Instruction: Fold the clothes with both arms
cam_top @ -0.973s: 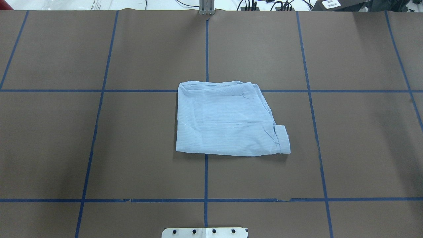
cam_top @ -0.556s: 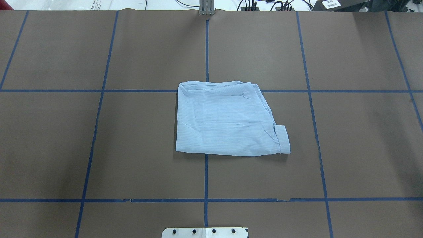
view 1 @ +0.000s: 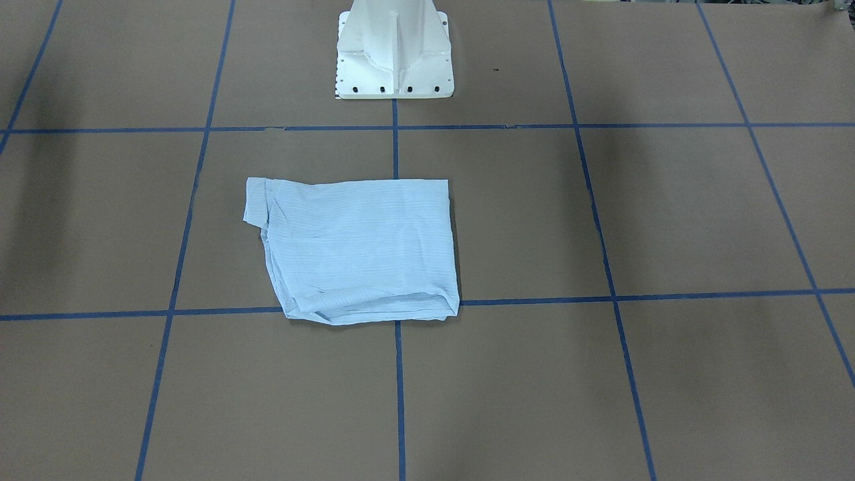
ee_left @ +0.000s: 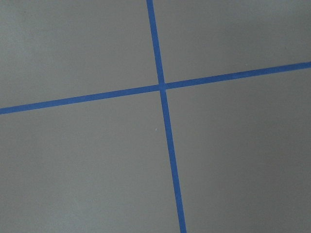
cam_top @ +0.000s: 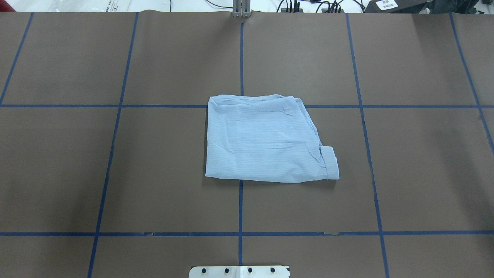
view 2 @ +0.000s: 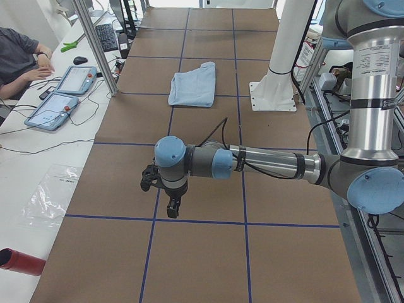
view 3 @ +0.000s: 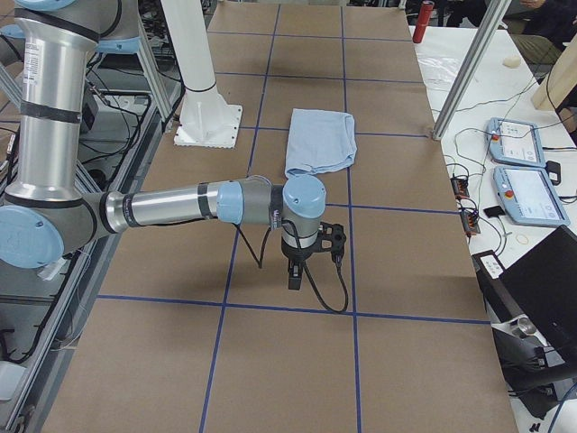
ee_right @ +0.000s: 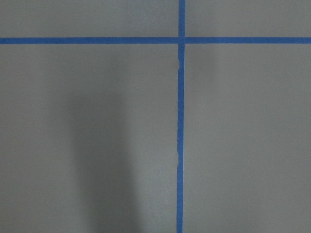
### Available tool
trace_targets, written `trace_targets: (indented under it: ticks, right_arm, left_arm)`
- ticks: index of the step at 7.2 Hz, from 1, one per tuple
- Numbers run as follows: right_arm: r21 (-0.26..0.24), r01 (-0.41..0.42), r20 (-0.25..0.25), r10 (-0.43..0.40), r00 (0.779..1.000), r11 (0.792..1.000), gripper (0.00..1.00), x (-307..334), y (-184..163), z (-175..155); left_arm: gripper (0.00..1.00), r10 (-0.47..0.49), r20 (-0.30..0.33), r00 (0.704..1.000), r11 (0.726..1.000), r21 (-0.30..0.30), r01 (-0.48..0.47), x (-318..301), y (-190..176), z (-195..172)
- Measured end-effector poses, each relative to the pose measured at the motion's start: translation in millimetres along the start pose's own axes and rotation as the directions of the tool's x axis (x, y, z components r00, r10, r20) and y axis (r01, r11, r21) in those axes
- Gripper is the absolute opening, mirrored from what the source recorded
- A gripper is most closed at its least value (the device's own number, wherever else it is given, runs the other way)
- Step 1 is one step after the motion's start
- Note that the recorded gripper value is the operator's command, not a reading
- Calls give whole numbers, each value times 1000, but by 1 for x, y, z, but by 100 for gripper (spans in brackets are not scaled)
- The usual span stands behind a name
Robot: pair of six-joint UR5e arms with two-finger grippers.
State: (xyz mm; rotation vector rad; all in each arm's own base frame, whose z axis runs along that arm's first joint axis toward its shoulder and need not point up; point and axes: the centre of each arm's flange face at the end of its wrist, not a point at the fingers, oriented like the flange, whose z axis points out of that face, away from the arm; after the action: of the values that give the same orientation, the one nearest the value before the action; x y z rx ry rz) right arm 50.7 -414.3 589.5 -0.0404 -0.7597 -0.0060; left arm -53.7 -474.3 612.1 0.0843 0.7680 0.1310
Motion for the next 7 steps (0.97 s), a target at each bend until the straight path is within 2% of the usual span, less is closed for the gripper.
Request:
trace_targets:
  ticks: [7]
  right_arm:
    - [-24, -34, 2, 34, 999, 999, 100, 12, 2, 13]
  left_arm:
    - [100, -8, -1, 1000, 1000, -9, 8, -4, 2, 5]
